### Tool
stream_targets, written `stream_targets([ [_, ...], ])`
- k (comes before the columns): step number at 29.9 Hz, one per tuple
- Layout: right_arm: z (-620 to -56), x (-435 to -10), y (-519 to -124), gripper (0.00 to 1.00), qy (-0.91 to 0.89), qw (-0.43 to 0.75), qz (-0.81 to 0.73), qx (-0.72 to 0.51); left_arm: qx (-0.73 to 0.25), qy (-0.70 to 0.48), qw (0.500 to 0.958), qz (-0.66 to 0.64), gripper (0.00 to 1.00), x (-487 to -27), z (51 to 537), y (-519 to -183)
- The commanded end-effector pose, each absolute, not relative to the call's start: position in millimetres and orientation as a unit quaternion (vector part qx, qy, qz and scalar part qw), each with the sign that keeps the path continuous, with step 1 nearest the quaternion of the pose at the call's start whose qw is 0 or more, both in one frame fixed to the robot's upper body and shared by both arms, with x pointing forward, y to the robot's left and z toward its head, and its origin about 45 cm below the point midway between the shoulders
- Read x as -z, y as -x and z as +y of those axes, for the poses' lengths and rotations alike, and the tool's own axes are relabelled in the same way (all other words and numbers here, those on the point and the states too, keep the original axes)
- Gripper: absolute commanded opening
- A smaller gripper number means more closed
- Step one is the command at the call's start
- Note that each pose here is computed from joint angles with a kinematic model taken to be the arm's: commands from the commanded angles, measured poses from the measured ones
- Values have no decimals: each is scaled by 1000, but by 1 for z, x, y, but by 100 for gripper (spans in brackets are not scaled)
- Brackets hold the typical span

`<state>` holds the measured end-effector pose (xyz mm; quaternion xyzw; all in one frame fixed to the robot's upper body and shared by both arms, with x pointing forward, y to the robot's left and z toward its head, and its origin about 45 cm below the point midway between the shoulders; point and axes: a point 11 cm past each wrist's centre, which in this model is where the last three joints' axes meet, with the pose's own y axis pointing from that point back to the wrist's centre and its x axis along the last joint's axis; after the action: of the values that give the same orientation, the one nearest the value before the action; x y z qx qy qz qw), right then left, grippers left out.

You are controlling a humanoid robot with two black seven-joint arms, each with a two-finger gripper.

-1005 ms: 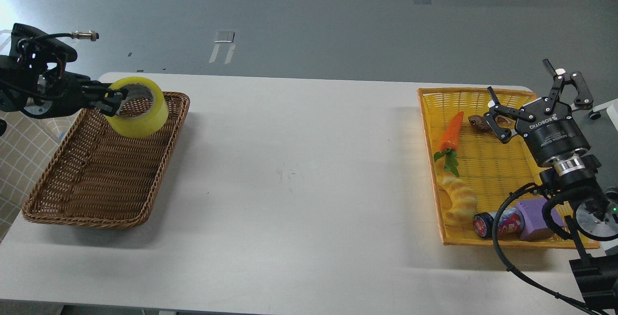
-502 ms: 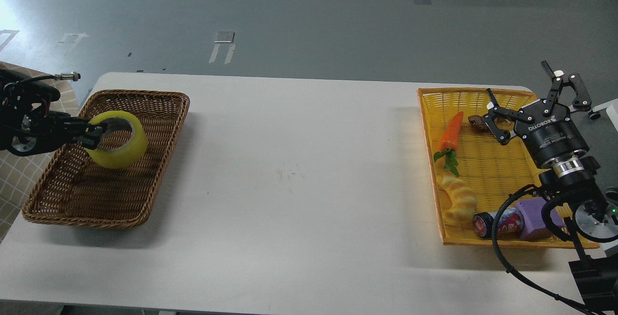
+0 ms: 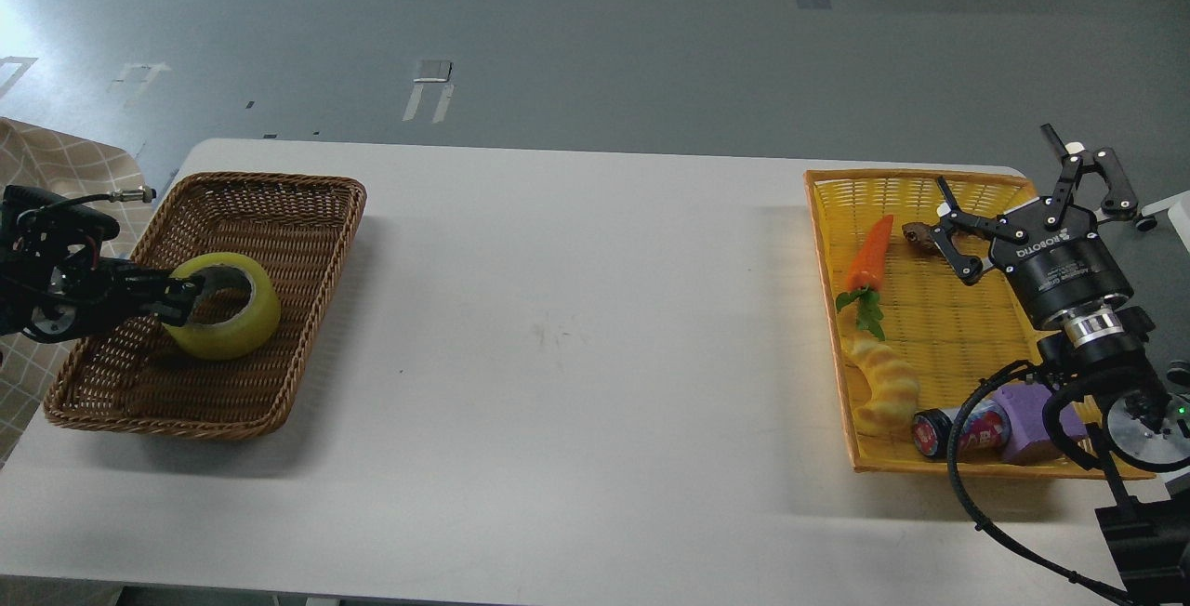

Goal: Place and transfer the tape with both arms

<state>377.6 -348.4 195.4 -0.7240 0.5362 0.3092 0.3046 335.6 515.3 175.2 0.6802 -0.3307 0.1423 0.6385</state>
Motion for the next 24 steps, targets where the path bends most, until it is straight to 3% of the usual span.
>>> stream_targets([
  [1, -349, -196, -378, 100, 724, 305, 536, -309, -140, -681, 640, -327, 0, -172, 516, -333],
  [3, -349, -196, -378, 100, 724, 305, 536, -309, -143, -681, 640, -327, 22, -172, 516, -333],
  [8, -349, -196, -378, 100, 724, 305, 536, -309, -158, -676, 641, -327, 58, -173, 516, -334],
  [11, -349, -196, -378, 100, 723, 306, 537, -308, -163, -675, 641, -329, 65, -176, 516, -336],
  [18, -349, -196, -378, 100, 724, 305, 537, -309, -224, -643, 655, -328, 71, -200, 510, -356],
  [24, -349, -197, -378, 100, 724, 306, 536, -308, -344, -531, 702, -326, 79, -288, 475, -412],
])
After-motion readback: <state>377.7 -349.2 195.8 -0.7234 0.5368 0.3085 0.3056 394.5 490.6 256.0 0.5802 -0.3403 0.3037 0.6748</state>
